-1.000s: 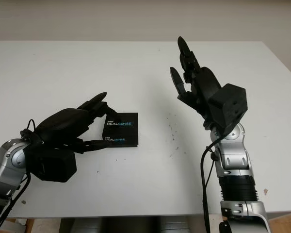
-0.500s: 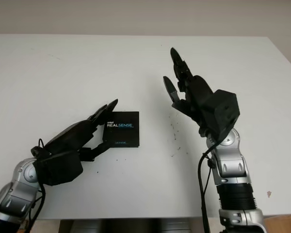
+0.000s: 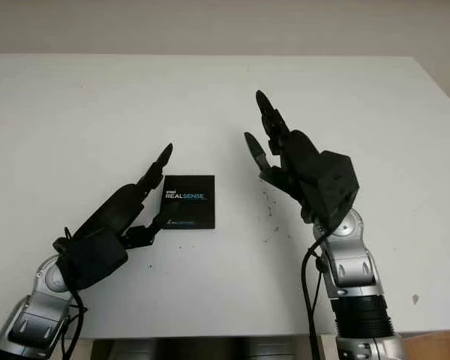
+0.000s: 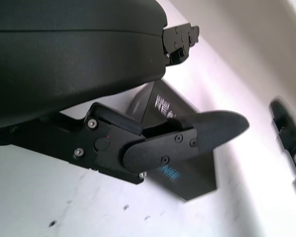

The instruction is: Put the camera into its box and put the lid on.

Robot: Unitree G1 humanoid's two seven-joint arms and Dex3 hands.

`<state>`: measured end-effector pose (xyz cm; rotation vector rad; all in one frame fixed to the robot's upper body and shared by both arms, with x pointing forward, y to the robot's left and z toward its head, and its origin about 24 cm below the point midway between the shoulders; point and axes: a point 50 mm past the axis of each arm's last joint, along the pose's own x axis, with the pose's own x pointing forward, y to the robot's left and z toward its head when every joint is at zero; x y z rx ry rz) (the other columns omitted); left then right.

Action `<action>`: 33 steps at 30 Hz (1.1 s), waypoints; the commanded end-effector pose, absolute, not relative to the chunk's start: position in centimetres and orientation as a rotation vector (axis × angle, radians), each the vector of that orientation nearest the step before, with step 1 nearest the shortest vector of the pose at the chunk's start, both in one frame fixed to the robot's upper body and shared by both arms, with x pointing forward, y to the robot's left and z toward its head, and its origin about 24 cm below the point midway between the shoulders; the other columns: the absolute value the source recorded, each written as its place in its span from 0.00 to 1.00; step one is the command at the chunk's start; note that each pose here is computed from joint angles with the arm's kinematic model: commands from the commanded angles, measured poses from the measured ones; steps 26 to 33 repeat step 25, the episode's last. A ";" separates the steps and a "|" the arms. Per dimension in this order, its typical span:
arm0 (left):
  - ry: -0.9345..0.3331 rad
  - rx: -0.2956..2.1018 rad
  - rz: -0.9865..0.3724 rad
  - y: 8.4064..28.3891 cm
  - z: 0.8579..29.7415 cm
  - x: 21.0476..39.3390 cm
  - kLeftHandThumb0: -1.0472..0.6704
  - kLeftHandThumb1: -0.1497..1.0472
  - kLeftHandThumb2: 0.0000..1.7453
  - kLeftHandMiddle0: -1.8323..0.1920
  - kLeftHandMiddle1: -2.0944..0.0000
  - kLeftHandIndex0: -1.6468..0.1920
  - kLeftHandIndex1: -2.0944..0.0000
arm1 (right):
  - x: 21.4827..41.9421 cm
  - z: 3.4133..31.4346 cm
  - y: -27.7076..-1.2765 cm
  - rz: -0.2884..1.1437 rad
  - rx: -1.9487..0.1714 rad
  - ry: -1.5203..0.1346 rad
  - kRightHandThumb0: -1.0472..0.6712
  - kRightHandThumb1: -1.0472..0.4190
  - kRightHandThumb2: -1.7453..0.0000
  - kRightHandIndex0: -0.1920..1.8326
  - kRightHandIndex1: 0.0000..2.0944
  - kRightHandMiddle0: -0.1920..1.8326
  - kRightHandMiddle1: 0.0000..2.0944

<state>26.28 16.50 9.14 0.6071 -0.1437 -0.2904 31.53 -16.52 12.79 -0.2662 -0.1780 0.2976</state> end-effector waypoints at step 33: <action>-0.347 -0.063 -0.007 22.9 15.3 29.3 0.14 1.00 0.37 1.00 1.00 1.00 1.00 | 32.0 14.0 -15.9 0.231 -0.116 -0.229 0.18 0.00 0.60 0.00 0.00 0.00 0.00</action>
